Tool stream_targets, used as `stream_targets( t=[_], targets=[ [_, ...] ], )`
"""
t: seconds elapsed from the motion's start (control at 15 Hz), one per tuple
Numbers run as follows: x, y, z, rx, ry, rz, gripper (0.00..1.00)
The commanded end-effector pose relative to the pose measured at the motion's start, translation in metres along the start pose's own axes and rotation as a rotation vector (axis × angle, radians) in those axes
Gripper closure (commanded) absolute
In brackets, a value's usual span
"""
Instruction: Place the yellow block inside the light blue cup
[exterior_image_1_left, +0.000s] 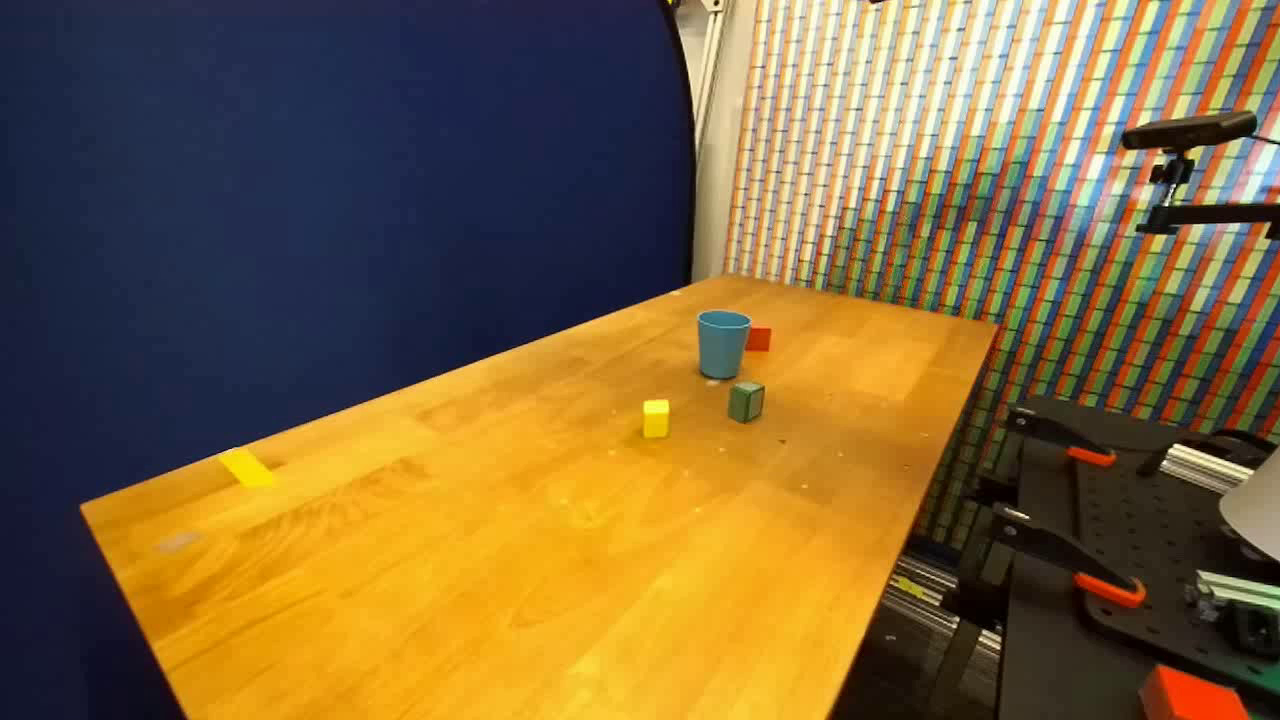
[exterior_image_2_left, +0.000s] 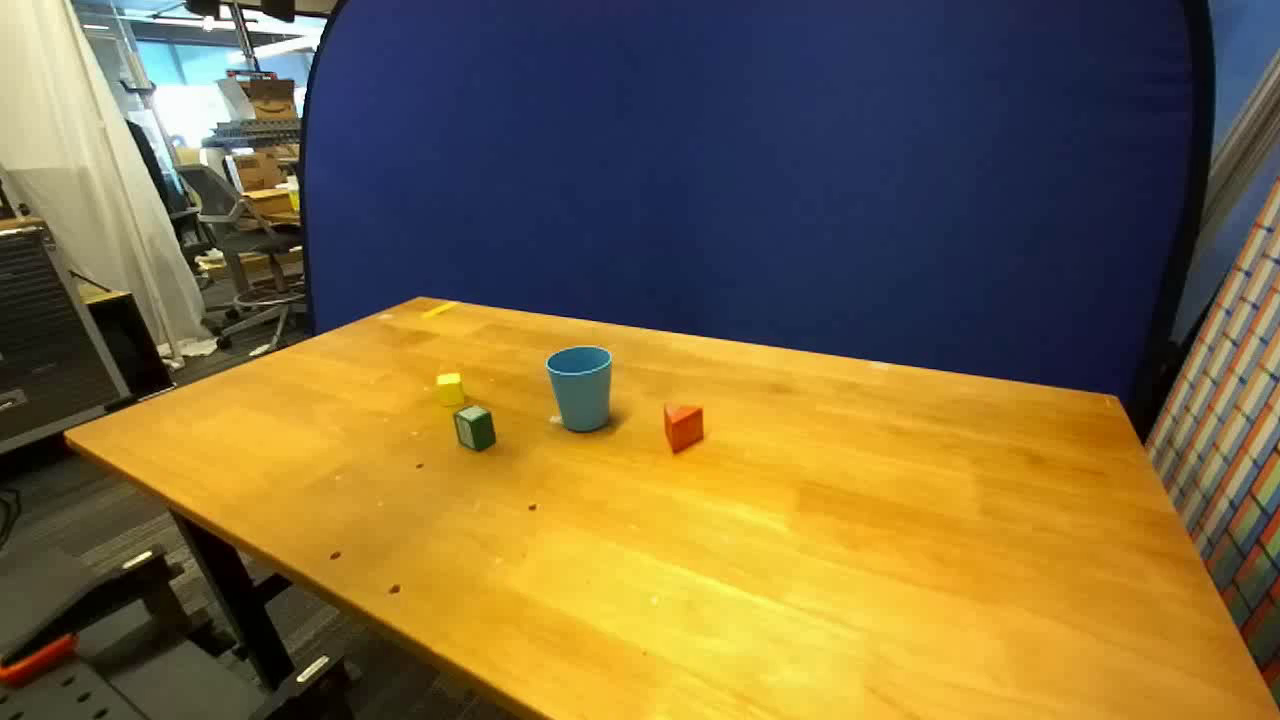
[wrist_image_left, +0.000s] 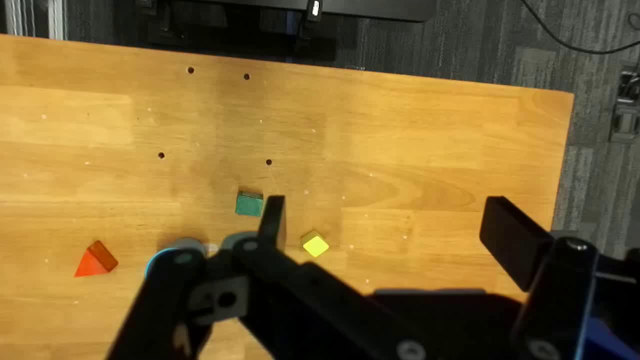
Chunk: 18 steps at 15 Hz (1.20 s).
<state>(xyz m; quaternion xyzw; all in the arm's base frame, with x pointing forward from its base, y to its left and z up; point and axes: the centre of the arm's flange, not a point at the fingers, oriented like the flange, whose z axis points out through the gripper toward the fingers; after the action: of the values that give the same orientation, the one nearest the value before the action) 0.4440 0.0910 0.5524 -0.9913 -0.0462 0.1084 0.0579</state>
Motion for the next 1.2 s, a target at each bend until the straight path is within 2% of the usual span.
stream_targets(
  t=[0.0, 0.33, 0.4, 0.6, 0.87, 1.13],
  targets=[
    [0.000, 0.000, -0.002, 0.000, 0.003, 0.000, 0.00],
    [-0.001, -0.001, -0.006, 0.000, 0.013, -0.002, 0.00],
    [0.010, 0.005, 0.002, 0.019, 0.022, 0.008, 0.00],
    [0.053, 0.019, 0.044, 0.036, 0.052, -0.010, 0.00],
    [0.117, 0.033, 0.121, 0.041, 0.115, -0.027, 0.00],
    [0.161, 0.037, 0.191, 0.027, 0.133, -0.042, 0.00]
  ],
)
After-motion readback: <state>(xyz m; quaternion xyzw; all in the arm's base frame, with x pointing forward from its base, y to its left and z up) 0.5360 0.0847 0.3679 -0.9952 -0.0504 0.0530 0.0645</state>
